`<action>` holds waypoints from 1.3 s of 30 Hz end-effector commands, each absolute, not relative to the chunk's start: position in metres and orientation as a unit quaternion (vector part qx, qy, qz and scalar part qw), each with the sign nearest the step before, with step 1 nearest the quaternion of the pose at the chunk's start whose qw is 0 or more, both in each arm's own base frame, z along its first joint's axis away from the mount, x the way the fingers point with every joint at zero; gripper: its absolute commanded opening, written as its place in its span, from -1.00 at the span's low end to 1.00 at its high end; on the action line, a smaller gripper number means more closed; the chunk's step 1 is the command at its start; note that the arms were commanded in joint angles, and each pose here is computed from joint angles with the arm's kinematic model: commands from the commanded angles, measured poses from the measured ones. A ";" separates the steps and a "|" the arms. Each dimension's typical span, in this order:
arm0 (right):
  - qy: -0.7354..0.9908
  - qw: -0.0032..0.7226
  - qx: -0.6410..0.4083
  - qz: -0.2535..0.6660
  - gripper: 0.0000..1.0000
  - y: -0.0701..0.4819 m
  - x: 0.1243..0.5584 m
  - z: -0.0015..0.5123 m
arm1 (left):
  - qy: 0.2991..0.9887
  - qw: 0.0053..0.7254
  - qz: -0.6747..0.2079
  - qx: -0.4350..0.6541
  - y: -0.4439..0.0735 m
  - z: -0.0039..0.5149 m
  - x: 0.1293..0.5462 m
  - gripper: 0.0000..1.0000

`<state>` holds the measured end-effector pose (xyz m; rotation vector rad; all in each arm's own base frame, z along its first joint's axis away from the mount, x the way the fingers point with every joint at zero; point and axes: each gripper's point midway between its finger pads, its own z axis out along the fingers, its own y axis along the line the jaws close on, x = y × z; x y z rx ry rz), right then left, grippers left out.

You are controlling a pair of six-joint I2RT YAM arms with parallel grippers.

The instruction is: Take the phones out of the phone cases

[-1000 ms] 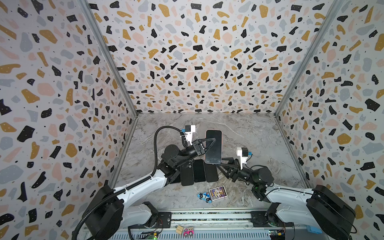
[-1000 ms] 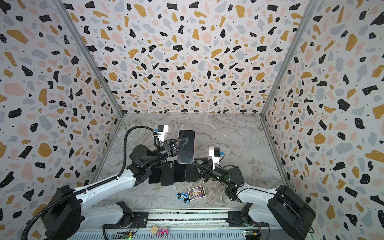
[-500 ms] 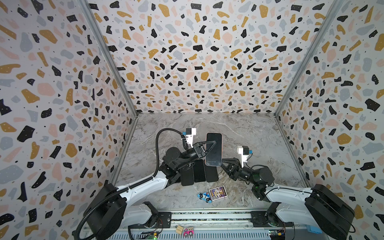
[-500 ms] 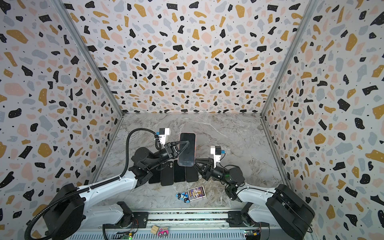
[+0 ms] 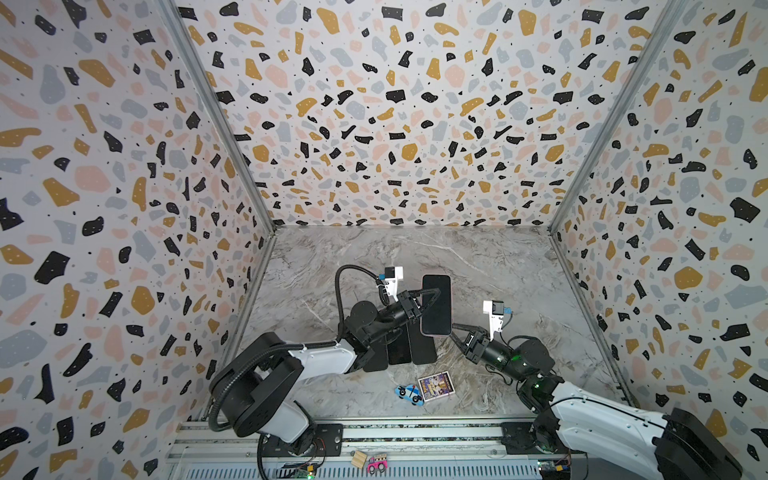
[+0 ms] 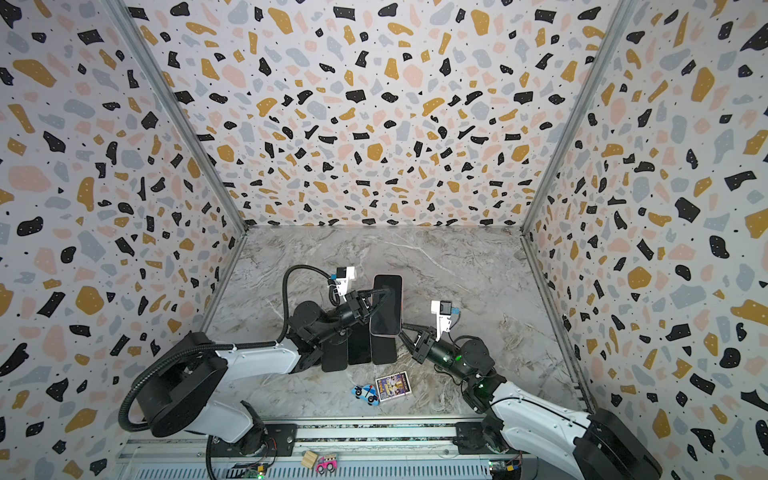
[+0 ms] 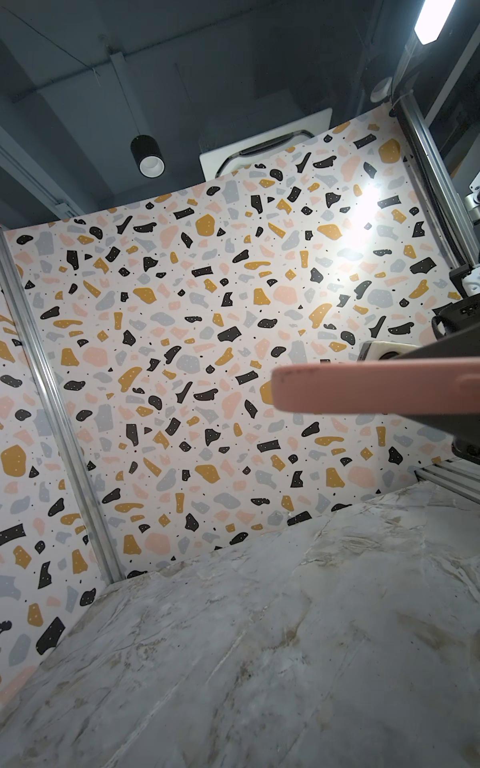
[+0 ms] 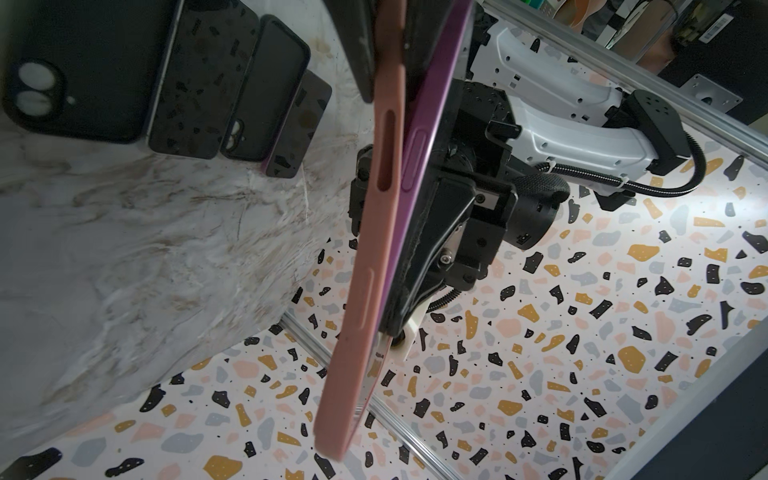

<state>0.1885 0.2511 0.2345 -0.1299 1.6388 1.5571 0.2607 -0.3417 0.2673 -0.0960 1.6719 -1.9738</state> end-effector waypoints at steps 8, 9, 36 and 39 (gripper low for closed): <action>0.636 0.443 -0.028 0.631 -1.00 0.237 0.191 0.249 | 0.599 0.270 -0.753 -0.027 -0.350 0.265 0.253 0.13; 0.637 0.442 -0.028 0.631 -1.00 0.237 0.191 0.249 | 0.597 0.274 -0.753 -0.028 -0.349 0.266 0.253 0.23; 0.636 0.434 -0.013 0.638 -1.00 0.227 0.189 0.245 | 0.692 0.563 -0.365 0.266 -0.309 0.319 0.224 0.87; 0.638 0.432 -0.011 0.637 -1.00 0.226 0.189 0.245 | 0.685 0.576 -0.282 0.347 -0.316 0.307 0.204 0.87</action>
